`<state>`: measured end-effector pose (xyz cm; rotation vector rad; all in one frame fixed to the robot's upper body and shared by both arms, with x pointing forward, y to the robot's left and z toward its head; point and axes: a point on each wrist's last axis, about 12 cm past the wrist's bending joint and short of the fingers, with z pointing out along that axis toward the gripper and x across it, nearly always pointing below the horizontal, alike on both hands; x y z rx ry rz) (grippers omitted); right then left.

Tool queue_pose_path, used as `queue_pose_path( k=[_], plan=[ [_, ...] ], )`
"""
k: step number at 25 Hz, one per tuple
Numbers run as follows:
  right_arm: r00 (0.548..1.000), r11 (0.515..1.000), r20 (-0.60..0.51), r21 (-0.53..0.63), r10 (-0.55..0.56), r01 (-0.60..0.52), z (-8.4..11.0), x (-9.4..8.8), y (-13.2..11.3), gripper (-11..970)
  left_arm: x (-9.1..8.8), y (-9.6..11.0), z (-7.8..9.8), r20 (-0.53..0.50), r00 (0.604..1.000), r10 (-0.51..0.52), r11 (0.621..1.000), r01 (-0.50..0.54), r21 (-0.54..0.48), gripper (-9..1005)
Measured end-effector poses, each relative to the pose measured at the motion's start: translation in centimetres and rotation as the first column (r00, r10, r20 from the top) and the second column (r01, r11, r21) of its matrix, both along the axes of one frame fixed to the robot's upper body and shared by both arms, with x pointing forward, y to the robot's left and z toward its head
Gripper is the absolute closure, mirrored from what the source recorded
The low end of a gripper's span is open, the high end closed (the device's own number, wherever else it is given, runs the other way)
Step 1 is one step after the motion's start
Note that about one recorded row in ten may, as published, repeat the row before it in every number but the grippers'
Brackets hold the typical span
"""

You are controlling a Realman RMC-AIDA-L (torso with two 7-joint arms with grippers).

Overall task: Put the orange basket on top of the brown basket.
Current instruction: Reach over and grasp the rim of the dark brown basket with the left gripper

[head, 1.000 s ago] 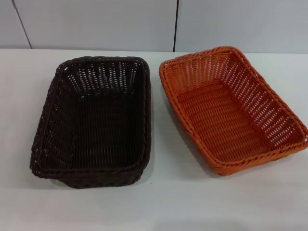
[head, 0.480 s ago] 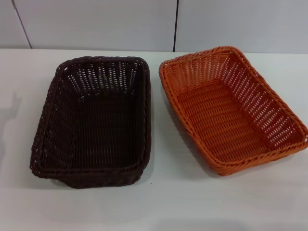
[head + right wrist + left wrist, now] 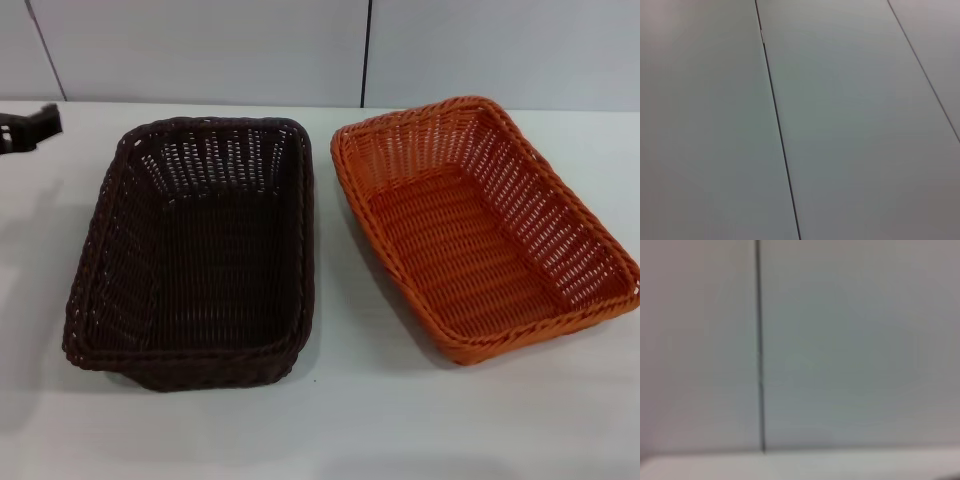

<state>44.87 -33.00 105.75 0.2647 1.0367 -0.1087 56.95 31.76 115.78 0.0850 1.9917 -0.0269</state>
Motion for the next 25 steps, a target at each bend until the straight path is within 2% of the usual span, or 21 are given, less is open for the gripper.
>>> queue_pose_path(
  k=[1,2,3,4,6,11,25],
  plan=[
    [1.0,1.0,-0.005,0.0,0.002,-0.002,0.0,0.1,0.0,122,-0.3,-1.2,1.3,-0.079,0.996,-0.028,0.999,0.029,0.013,208],
    [1.0,1.0,-0.005,0.0,0.002,-0.002,0.0,0.1,0.0,122,-0.3,-1.2,1.3,-0.079,0.996,-0.028,0.999,0.029,0.013,208],
    [1.0,1.0,-0.013,-0.001,0.006,-0.006,-0.1,0.3,0.0,122,-0.7,-2.4,2.2,-0.158,0.985,-0.07,0.997,0.076,0.031,209],
    [1.0,1.0,-0.013,-0.001,0.006,-0.006,-0.1,0.3,0.0,122,-0.7,-2.4,2.2,-0.158,0.985,-0.07,0.997,0.076,0.031,210],
    [1.0,1.0,-0.026,-0.006,0.014,-0.015,-0.2,0.6,0.1,122,-0.8,-3.8,2.9,-0.227,0.966,-0.125,0.989,0.138,0.043,212],
    [0.999,1.0,-0.034,-0.017,0.025,-0.026,-0.3,0.9,0.2,123,-0.5,-5.3,2.1,-0.31,0.937,-0.16,0.98,0.189,0.066,216],
    [0.998,0.999,-0.054,-0.022,0.022,-0.023,-0.5,0.9,0.0,123,1.0,-5.1,-1.0,-0.4,0.906,-0.14,0.979,0.187,0.081,227]
  ],
)
